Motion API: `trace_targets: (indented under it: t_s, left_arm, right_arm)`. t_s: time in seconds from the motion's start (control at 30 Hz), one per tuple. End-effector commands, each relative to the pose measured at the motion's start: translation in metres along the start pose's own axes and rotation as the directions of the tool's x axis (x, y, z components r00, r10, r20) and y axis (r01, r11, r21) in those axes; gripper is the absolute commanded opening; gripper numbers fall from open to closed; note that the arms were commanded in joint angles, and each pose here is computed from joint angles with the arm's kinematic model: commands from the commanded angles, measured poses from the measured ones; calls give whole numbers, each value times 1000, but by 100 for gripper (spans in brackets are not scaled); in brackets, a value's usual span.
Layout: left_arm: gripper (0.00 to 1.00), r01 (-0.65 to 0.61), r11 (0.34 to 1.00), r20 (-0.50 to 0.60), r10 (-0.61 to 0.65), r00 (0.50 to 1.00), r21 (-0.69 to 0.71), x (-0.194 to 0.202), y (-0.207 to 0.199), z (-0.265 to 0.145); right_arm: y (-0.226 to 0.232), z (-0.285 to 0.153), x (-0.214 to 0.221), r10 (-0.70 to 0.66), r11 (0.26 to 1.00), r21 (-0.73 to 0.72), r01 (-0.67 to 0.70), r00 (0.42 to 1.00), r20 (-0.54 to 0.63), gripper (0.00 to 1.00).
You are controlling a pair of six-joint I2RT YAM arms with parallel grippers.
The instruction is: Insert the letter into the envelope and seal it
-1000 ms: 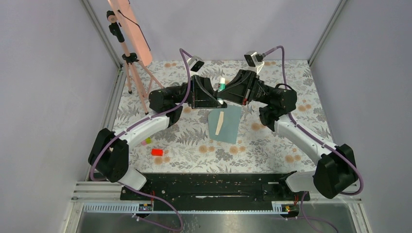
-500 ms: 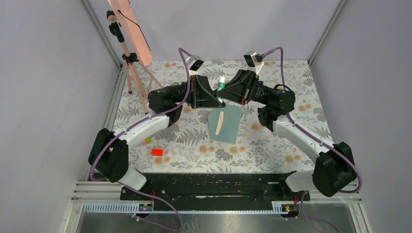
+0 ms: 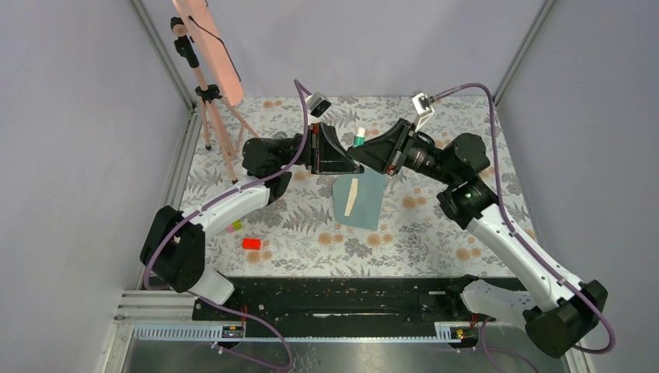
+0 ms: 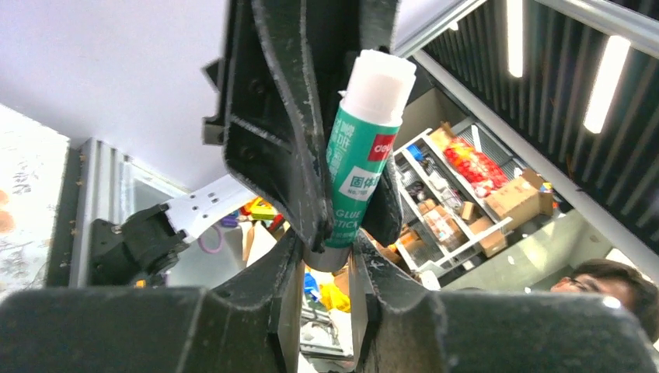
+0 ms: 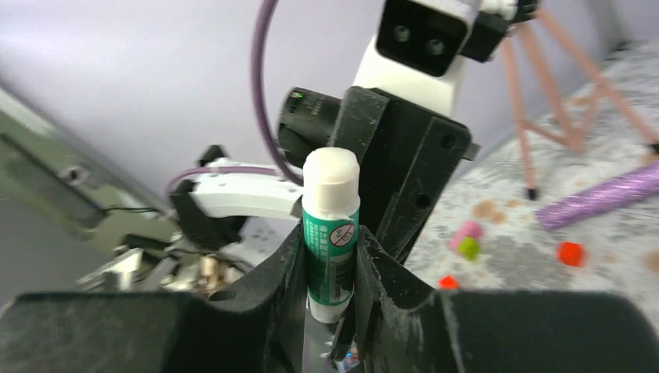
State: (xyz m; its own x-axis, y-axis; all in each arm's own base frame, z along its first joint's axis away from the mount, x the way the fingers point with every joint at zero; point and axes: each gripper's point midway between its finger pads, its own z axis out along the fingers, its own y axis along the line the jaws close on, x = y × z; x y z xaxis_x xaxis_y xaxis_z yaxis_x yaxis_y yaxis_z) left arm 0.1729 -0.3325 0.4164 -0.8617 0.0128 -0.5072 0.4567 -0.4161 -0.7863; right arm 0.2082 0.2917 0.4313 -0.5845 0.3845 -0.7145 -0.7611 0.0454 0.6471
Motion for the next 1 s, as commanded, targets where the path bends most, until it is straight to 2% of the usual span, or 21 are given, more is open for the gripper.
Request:
trace_targets:
  t_s: [0.0, 0.13, 0.27, 0.33, 0.47, 0.5, 0.6, 0.67, 0.73, 0.83, 0.97]
  left_arm:
    - [0, 28, 990, 106, -13, 994, -139, -19, 25, 3]
    - [0, 7, 946, 97, 25, 995, -324, -18, 52, 0]
    - [0, -89, 793, 35, 138, 990, -603, -15, 76, -9]
    - [0, -108, 763, 22, 158, 987, -638, -14, 77, -8]
    - [0, -107, 757, 29, 163, 986, -645, -16, 77, -8]
    - [3, -110, 756, 25, 165, 986, -645, -16, 77, -8]
    - [35, -125, 760, 4, 166, 986, -638, -12, 73, -9]
    - [48, -138, 757, -22, 161, 987, -639, -8, 69, -11]
    - [54, -151, 758, -55, 151, 987, -635, -3, 64, -16]
    - [54, -185, 795, -127, 137, 982, -577, 11, 51, -22]
    - [57, -214, 775, -174, 136, 975, -595, 20, 47, -40]
  right_arm:
    - [-32, -10, 50, -140, 965, 185, 183, 965, -223, 0]
    - [-41, -11, 48, -153, 945, 256, 204, 967, -204, 0]
    - [-44, -7, 45, -159, 934, 291, 208, 970, -183, 0]
    - [-46, -3, 46, -158, 932, 297, 207, 970, -183, 0]
    - [-46, 3, 49, -153, 933, 294, 207, 969, -195, 0]
    - [-46, 2, 49, -156, 933, 292, 209, 968, -195, 0]
    - [-48, -2, 53, -168, 927, 299, 229, 962, -217, 0]
    - [-48, -7, 58, -187, 921, 290, 260, 948, -257, 0]
    - [-48, -13, 63, -204, 915, 280, 291, 931, -303, 0]
    - [-49, -22, 75, -205, 920, 240, 308, 904, -374, 0]
    - [-52, -36, 87, -205, 914, 240, 328, 882, -424, 0]
